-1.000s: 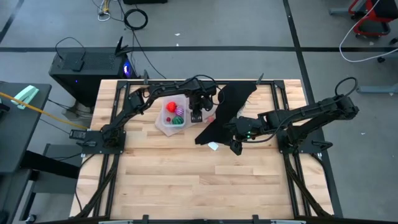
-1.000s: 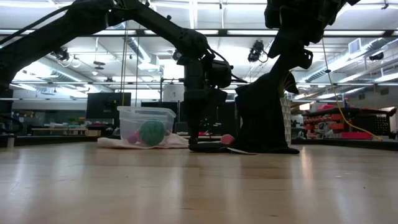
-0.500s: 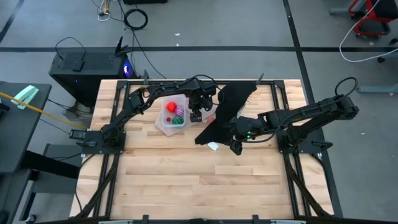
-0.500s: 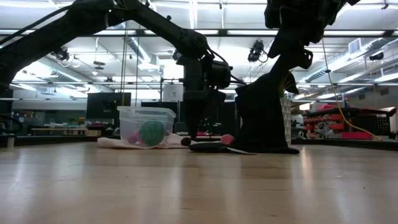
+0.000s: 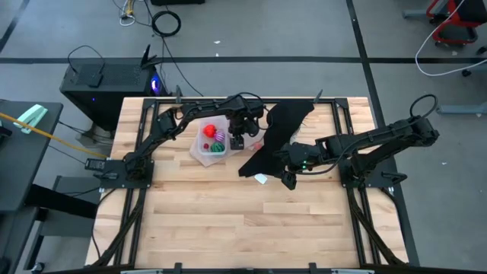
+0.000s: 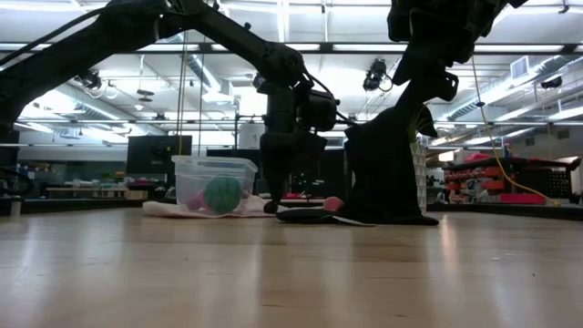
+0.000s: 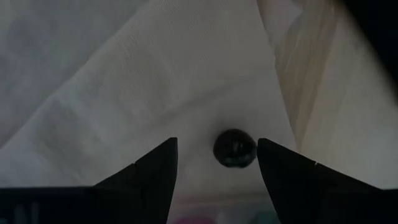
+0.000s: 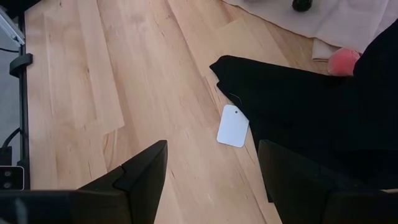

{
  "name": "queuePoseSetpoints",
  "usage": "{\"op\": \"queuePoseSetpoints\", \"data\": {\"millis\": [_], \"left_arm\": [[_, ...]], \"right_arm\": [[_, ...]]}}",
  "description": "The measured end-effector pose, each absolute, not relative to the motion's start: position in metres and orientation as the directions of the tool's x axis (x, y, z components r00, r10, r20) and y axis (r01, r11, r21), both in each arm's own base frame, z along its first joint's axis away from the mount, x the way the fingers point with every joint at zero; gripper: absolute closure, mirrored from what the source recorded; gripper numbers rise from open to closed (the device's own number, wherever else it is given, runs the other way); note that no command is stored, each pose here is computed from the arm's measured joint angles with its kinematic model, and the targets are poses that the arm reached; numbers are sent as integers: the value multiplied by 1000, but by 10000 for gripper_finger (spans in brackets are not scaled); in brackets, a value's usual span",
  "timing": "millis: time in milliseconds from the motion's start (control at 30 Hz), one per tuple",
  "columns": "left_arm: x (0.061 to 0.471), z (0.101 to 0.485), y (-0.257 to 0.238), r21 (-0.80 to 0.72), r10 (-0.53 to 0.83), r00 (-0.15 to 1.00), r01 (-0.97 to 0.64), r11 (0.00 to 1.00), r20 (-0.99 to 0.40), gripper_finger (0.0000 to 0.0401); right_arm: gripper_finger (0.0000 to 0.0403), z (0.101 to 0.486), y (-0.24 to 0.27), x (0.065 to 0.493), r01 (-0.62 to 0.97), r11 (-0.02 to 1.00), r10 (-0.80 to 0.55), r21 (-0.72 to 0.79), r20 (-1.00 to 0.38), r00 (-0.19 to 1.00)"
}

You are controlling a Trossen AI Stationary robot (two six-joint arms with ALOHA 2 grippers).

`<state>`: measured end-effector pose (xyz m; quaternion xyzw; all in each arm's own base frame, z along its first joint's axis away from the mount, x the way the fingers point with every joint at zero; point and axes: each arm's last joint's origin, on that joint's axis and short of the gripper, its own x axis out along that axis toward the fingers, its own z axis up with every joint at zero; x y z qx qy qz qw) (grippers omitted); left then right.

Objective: Pick and placing Produce into tupperware
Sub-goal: Put the black cherry into the transparent bin

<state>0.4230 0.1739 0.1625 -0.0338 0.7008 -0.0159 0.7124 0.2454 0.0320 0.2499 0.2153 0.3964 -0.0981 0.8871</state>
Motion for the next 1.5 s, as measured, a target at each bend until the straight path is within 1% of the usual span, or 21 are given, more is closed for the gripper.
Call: {"op": "queuePoseSetpoints", "data": {"millis": [100,200,367,633,767,1067,1167,1267,1433,1500], "left_arm": [[423,162,171,-74,-74,5,-13,997,-997,172],[423,153,168,-73,-73,4,-11,997,-997,172],[425,146,160,15,16,-35,19,1000,-999,172],[424,146,161,15,16,-34,17,1000,-999,175],[424,146,161,16,16,-35,17,1000,-999,196],[424,146,161,14,14,-38,19,1000,-999,274],[423,146,161,12,13,-42,19,1000,-999,291],[423,146,160,4,6,-50,28,1000,-999,289],[421,147,159,-4,-2,-66,31,1000,-998,259],[422,150,160,-3,-1,-62,38,999,-998,253]], "right_arm": [[144,250,32,245,345,888,-3,304,-746,666],[144,250,32,245,345,888,-3,305,-745,667],[144,250,32,245,345,888,-3,305,-745,667],[144,250,32,245,344,888,-3,304,-745,667],[144,250,32,245,344,888,-4,304,-745,667],[144,250,32,245,344,889,-4,303,-745,667],[144,250,32,245,344,889,-4,303,-745,667],[144,250,32,245,344,889,-4,303,-745,667],[144,250,32,245,343,889,-4,303,-745,667],[144,250,32,245,343,889,-4,303,-745,667]]}}
